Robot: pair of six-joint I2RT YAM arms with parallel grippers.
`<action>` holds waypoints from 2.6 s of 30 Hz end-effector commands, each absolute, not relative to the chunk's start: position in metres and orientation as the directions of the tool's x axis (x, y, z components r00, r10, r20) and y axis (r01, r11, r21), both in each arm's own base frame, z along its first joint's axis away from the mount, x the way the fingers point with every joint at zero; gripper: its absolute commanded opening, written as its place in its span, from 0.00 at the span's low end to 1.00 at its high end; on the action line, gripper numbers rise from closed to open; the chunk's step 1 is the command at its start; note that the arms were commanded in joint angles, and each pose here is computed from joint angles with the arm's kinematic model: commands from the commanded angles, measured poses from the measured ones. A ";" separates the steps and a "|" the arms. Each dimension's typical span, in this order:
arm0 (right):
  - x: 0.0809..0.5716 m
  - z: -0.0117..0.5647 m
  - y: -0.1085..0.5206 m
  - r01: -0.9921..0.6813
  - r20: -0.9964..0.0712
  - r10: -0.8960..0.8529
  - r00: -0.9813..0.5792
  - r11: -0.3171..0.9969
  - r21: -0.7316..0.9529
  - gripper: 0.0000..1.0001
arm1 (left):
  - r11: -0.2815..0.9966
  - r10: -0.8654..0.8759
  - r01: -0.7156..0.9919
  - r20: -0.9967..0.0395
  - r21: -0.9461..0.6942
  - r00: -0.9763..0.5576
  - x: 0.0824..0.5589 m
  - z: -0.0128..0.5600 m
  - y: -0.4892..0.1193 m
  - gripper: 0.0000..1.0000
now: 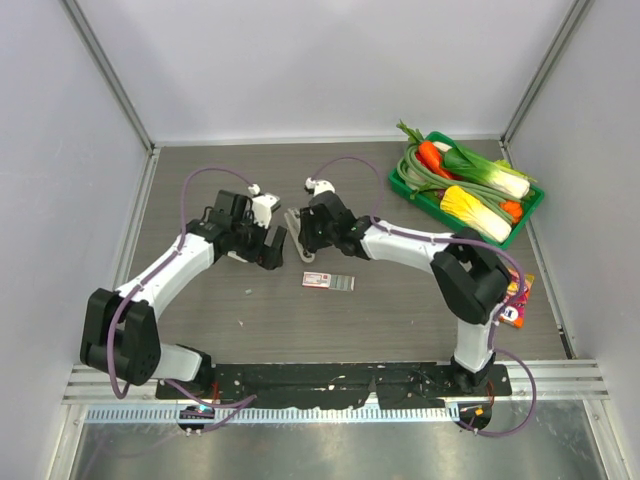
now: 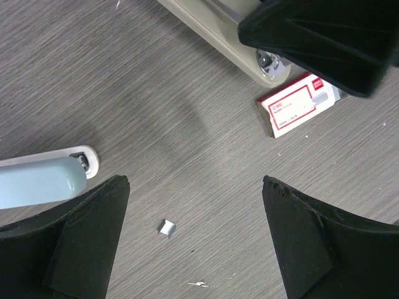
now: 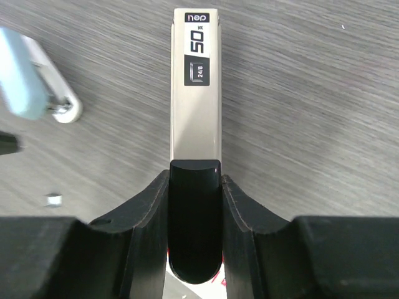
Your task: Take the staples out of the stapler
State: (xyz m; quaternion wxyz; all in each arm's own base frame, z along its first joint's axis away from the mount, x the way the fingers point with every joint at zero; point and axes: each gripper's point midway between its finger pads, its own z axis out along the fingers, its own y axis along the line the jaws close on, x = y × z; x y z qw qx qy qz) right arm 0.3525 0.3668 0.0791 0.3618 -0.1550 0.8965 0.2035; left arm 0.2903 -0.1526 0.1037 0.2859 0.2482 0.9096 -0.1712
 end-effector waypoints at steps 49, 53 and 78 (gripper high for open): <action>0.303 0.202 0.379 -0.473 -0.651 0.384 -0.654 0.465 0.749 0.01 | 0.693 0.411 0.714 -0.758 -0.102 -0.507 0.322 0.108 -0.181 0.00; 0.307 0.196 0.370 -0.502 -0.678 0.337 -0.653 0.478 0.721 0.01 | 0.708 0.444 0.705 -0.761 -0.025 -0.473 0.329 0.108 -0.171 0.00; 0.291 0.137 0.312 -0.683 -0.832 -0.106 -0.544 0.632 0.366 0.01 | 0.566 0.814 0.458 -0.550 0.685 -0.184 0.365 0.099 -0.139 0.00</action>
